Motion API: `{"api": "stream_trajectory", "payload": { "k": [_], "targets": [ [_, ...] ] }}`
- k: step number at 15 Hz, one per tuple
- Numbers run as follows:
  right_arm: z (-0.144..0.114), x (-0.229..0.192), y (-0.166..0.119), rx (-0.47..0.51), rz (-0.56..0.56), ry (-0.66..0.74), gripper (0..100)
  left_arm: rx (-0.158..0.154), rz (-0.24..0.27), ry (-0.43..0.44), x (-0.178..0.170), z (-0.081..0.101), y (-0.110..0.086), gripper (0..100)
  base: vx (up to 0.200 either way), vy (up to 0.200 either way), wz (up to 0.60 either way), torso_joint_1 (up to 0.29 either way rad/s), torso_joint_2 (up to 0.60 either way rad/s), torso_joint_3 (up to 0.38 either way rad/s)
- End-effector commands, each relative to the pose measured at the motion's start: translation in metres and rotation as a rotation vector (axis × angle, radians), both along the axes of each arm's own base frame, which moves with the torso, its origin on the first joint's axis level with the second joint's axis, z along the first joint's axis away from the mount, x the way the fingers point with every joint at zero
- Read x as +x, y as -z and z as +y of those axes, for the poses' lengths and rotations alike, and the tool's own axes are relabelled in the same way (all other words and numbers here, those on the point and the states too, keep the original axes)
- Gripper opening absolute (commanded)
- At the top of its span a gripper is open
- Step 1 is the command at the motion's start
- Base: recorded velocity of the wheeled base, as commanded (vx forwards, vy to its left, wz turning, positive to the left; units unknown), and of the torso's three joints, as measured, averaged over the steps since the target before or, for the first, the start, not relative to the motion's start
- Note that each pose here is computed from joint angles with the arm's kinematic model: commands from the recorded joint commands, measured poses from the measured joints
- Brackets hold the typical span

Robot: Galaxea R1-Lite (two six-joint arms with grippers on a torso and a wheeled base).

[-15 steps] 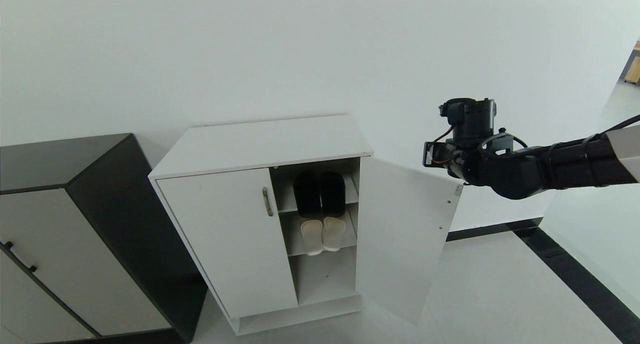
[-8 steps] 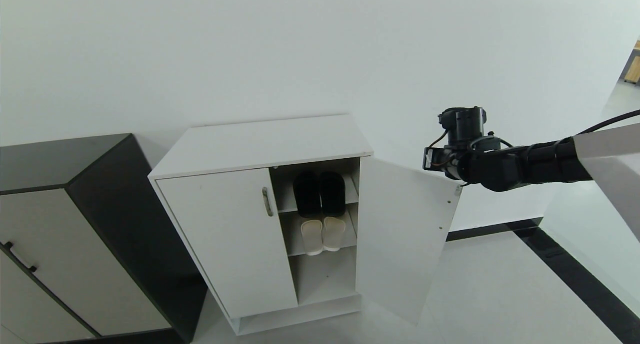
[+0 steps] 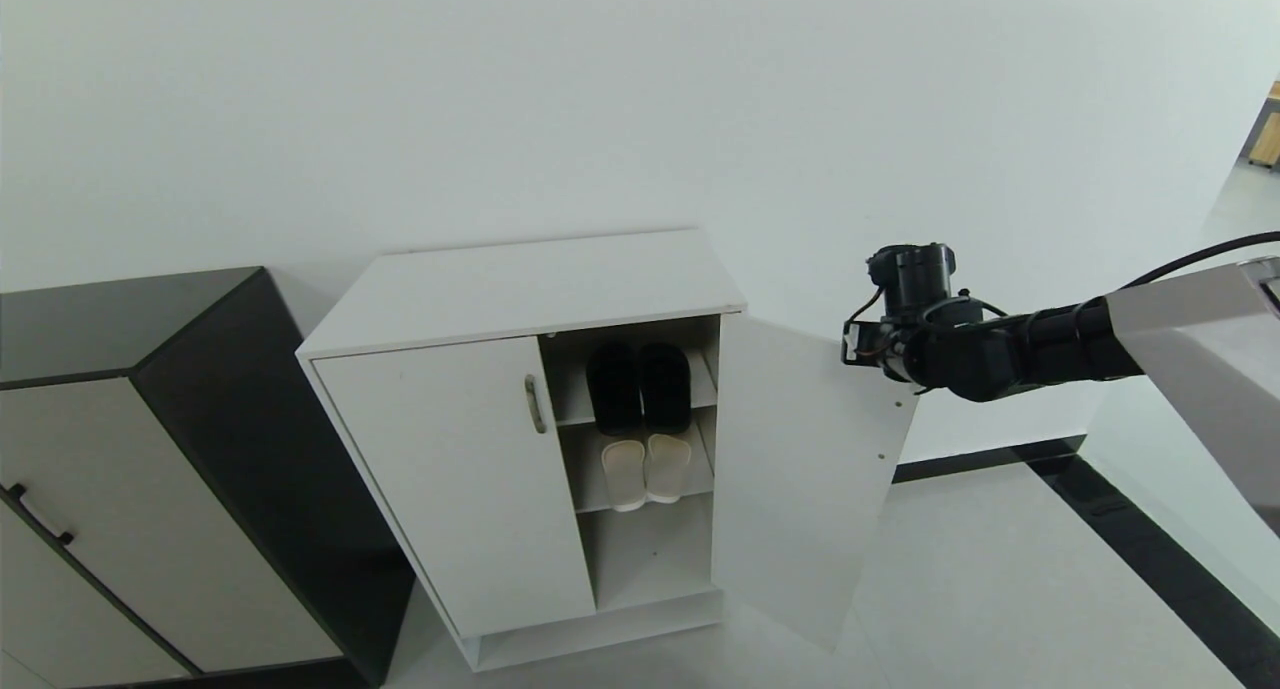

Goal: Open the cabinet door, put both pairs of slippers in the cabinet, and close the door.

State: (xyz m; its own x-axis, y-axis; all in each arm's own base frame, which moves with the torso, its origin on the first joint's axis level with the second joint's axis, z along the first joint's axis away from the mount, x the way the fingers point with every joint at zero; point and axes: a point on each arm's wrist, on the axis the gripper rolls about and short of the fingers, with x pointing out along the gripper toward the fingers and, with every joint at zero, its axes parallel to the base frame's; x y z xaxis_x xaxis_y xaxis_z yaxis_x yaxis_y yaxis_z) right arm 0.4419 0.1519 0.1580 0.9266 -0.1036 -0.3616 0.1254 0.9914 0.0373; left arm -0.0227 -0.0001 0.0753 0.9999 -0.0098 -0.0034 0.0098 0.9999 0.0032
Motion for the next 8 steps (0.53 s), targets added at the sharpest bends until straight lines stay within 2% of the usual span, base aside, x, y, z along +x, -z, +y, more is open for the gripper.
{"api": "stream_trajectory", "payload": {
  "k": [1,5,8],
  "targets": [
    [0.001,-0.003,0.002,-0.005,0.011,-0.004,0,0.0,0.0,-0.001,0.0,0.0,0.0,0,0.0,0.0,0.0,0.0,0.0,0.0],
    [0.008,-0.016,0.002,-0.008,0.03,-0.024,0,0.0,0.0,-0.001,0.0,0.0,0.0,0,0.0,0.0,0.0,0.0,0.0,0.0],
    [0.03,-0.046,-0.006,0.006,0.021,-0.089,0,0.0,0.0,-0.001,0.0,0.0,0.0,0,0.0,0.0,0.0,0.0,0.0,0.0]
  ]
}}
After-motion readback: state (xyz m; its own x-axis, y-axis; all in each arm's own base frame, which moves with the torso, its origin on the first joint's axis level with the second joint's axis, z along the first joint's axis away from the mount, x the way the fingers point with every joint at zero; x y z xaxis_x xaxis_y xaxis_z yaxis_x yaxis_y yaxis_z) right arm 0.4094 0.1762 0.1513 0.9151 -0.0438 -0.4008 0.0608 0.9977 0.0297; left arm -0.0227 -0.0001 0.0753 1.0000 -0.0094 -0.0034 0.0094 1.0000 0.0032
